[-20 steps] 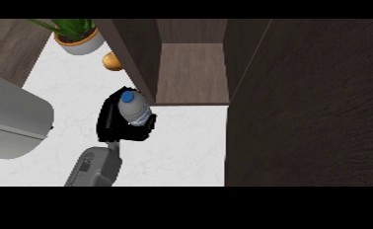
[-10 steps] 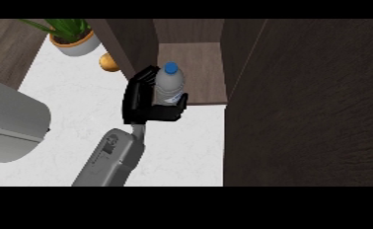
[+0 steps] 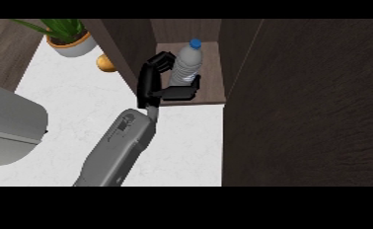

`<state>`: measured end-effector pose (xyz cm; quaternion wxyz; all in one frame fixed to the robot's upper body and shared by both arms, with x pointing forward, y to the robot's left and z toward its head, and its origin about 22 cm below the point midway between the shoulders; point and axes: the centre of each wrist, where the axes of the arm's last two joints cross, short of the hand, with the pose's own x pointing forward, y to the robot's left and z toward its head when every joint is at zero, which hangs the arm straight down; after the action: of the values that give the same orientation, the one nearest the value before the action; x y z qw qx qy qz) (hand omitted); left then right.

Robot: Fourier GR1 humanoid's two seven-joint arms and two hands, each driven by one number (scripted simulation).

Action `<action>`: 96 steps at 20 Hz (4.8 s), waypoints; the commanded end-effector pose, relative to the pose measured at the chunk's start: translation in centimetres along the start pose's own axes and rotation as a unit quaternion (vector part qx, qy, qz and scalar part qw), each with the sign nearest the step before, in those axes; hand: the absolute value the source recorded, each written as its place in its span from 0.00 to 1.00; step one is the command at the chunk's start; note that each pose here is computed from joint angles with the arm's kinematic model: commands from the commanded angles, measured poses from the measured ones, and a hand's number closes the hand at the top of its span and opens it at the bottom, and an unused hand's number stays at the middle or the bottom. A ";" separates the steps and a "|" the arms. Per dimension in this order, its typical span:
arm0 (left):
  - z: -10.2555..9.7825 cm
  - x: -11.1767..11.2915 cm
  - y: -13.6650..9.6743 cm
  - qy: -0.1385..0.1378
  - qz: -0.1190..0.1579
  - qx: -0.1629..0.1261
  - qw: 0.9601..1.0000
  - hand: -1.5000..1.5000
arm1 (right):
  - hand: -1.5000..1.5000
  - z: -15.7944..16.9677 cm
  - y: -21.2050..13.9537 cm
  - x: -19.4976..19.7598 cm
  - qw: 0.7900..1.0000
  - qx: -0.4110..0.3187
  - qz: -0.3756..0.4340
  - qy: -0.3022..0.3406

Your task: Pick up the bottled water, place it into the cabinet and close the cabinet

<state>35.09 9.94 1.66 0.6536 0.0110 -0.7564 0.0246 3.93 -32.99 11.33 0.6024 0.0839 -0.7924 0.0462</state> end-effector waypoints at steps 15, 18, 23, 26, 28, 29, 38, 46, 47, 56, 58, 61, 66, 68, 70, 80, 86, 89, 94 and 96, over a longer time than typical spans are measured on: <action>-6.1 0.3 -1.0 0.005 -0.044 0.053 0.998 1.00 | 0.00 -0.3 1.0 2.4 0.998 0.033 -0.030 -0.038; -6.5 0.4 -1.1 -0.013 -0.073 0.048 0.996 1.00 | 0.00 -1.4 0.2 2.6 0.998 0.030 -0.032 -0.046; -8.5 1.9 -0.7 -0.007 -0.109 0.055 0.992 0.00 | 0.00 -1.0 1.5 2.0 0.997 0.035 -0.040 -0.051; -8.2 1.6 -1.6 -0.002 -0.121 0.054 0.991 0.00 | 0.00 -0.5 -0.3 2.2 0.998 0.041 -0.029 -0.040; -8.3 1.3 -0.7 -0.005 -0.129 0.054 0.990 0.00 | 0.00 -0.2 0.7 2.8 0.998 0.037 -0.030 -0.039; -8.5 1.4 -0.6 0.003 -0.122 0.060 0.991 0.00 | 0.00 -0.4 0.2 1.6 0.997 0.049 -0.028 -0.046; -8.9 1.8 -0.3 -0.038 -0.096 0.022 0.994 0.00 | 0.00 -1.2 0.4 1.8 0.998 0.029 -0.026 -0.048; -9.4 3.9 -2.5 -0.096 -0.045 0.009 0.994 0.00 | 0.00 -1.2 0.9 2.3 0.998 0.037 -0.022 -0.054; -9.2 3.4 -2.2 -0.102 -0.033 -0.003 0.994 0.00 | 0.00 -2.1 1.3 2.7 0.998 0.036 -0.018 -0.049; -7.9 3.3 -3.0 -0.103 0.008 -0.006 0.995 0.00 | 0.00 -2.1 1.6 3.5 0.999 0.031 -0.019 -0.041; -6.4 1.9 -2.8 -0.096 0.023 -0.019 0.995 0.00 | 0.00 -2.2 0.1 3.1 0.999 0.032 -0.010 -0.038; -4.5 0.5 -2.4 -0.083 0.043 -0.039 0.995 0.00 | 0.00 -1.3 0.4 2.9 0.999 0.011 -0.004 -0.035; -0.1 0.1 -4.3 -0.076 0.070 -0.066 0.992 0.00 | 0.00 -1.2 0.9 4.0 0.999 0.020 -0.001 -0.035; 2.5 -0.7 -4.4 -0.070 0.082 -0.057 0.993 0.00 | 0.00 -1.6 0.6 3.6 0.999 0.018 0.002 -0.034; 3.5 -0.1 -4.6 -0.074 0.095 -0.061 0.991 0.00 | 0.00 -1.5 1.5 3.4 0.999 0.017 -0.005 -0.034; 12.7 -1.4 -1.8 -0.047 0.141 -0.111 0.983 1.00 | 1.00 -1.5 1.7 3.6 0.999 0.037 0.002 -0.029; 15.3 -0.1 2.9 -0.063 0.126 -0.124 0.982 1.00 | 1.00 -2.2 2.0 3.8 0.995 0.100 0.001 -0.002; 16.2 0.3 4.4 -0.058 0.120 -0.122 0.983 1.00 | 1.00 -2.2 2.2 4.8 0.993 0.115 0.012 -0.001; 16.2 1.5 9.0 -0.065 0.097 -0.118 0.986 1.00 | 1.00 -2.6 2.6 4.5 0.981 0.191 0.021 0.029; 17.9 1.2 9.8 -0.060 0.092 -0.108 0.988 1.00 | 1.00 -2.3 2.4 3.9 0.975 0.219 0.011 0.048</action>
<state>17.92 16.81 -0.23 0.6013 -0.1389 -0.7868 0.0050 5.08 -33.36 11.92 0.6248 0.1991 -0.7447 0.1242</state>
